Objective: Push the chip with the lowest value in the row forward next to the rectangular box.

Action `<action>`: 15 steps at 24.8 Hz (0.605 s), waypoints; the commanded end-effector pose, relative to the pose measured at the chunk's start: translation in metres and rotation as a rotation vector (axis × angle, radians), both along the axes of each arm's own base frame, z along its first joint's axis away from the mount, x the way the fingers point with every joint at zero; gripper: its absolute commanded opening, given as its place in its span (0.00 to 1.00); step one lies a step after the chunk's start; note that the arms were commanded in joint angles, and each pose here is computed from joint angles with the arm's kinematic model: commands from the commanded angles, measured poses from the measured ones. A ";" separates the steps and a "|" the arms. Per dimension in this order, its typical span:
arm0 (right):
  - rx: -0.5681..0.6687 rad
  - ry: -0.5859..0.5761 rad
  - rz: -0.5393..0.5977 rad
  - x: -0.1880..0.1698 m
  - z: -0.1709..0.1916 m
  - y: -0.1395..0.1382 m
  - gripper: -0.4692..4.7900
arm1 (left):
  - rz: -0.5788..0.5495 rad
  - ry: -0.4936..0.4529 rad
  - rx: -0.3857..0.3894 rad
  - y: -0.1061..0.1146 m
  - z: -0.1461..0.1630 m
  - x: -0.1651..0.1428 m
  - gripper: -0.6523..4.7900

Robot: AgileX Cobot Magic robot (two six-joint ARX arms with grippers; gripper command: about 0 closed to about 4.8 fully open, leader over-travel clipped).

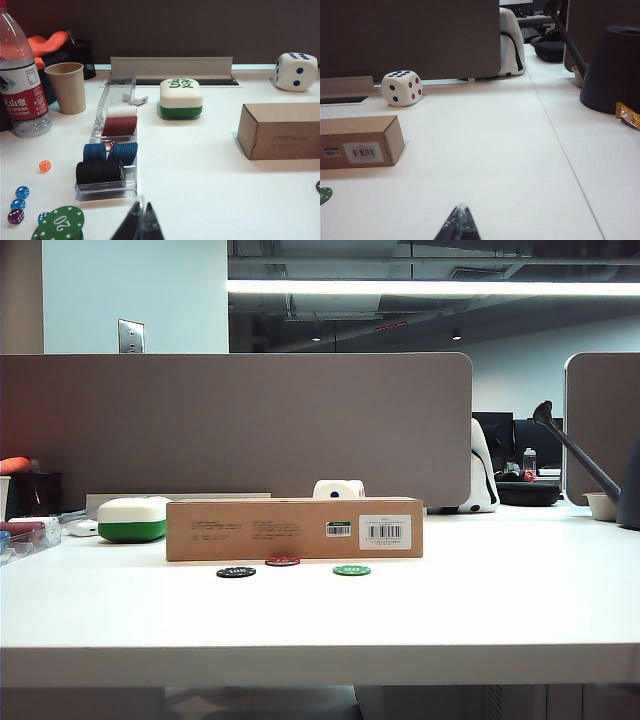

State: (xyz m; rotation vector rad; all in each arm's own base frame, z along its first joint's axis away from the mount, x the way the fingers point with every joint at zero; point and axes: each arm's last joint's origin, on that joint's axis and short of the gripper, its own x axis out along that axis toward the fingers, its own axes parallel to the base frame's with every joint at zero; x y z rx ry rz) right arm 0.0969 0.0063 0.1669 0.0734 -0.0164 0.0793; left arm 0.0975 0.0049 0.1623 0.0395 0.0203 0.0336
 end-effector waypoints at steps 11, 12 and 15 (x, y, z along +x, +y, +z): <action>-0.003 0.015 -0.024 0.000 -0.003 -0.001 0.08 | 0.002 -0.011 0.001 0.000 0.002 0.000 0.11; -0.003 0.018 -0.024 0.000 -0.003 -0.001 0.08 | 0.002 -0.011 0.001 0.000 0.002 0.000 0.11; -0.003 0.019 -0.024 0.000 -0.003 -0.001 0.08 | 0.002 -0.011 0.001 0.000 0.002 0.000 0.11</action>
